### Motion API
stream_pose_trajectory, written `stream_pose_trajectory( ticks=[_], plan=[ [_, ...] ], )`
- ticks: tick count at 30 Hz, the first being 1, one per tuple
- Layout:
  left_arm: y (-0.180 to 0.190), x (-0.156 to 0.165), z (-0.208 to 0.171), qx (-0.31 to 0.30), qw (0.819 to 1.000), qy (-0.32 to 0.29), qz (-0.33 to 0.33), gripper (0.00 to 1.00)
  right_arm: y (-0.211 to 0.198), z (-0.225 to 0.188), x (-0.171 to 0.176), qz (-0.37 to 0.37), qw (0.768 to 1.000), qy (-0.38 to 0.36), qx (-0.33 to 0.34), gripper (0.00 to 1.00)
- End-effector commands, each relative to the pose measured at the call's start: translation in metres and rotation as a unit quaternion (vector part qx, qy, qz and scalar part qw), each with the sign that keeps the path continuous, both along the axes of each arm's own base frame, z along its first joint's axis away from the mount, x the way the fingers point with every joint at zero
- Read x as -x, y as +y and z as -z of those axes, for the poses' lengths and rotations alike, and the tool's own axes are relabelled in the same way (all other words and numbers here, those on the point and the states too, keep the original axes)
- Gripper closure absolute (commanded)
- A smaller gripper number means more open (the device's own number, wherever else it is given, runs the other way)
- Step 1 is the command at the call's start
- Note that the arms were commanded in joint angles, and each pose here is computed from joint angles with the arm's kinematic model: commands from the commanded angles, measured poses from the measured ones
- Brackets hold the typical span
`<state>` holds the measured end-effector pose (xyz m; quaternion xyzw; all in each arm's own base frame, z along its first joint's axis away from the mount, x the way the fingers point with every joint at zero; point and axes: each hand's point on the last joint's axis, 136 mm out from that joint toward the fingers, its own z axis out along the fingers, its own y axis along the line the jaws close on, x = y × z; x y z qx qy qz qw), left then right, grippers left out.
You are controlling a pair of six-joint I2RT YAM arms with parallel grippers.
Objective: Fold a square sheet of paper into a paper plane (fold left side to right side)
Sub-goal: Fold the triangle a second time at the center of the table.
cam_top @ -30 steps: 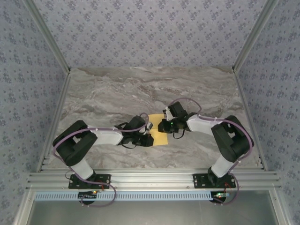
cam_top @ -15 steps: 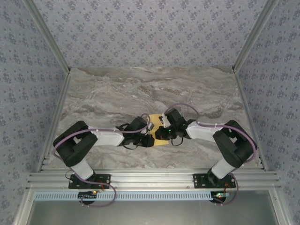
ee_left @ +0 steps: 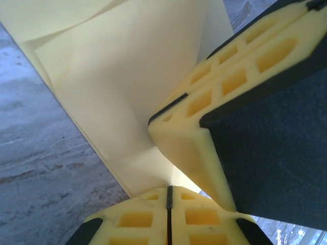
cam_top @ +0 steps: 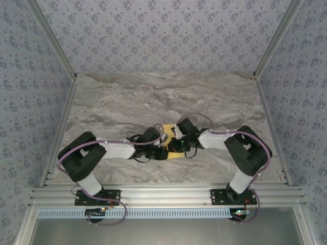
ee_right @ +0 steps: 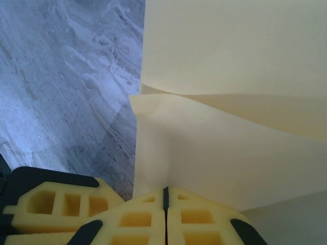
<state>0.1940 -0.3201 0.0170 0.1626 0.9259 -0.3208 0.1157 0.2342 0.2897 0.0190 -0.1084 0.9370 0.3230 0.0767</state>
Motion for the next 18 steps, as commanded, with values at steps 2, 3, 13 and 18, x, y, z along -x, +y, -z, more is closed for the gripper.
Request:
stream_pose_trajectory(
  ticks=[2,3,13,18],
  plan=[
    [0.030,0.014,0.035,-0.083,0.996,0.027,-0.011,0.93,-0.017,0.019,0.003,-0.003,0.999,0.014,0.052,0.95],
    [0.031,0.015,0.037,-0.084,0.996,0.029,-0.013,0.93,-0.020,0.020,0.002,-0.001,0.998,0.015,0.054,0.95],
    [0.040,0.022,0.048,-0.096,0.994,0.041,-0.019,0.94,-0.037,0.016,-0.019,0.005,0.999,-0.003,0.045,0.95],
    [0.041,0.022,0.051,-0.097,0.994,0.042,-0.021,0.94,-0.045,0.013,-0.033,0.011,0.999,-0.013,0.033,0.95]
  ],
)
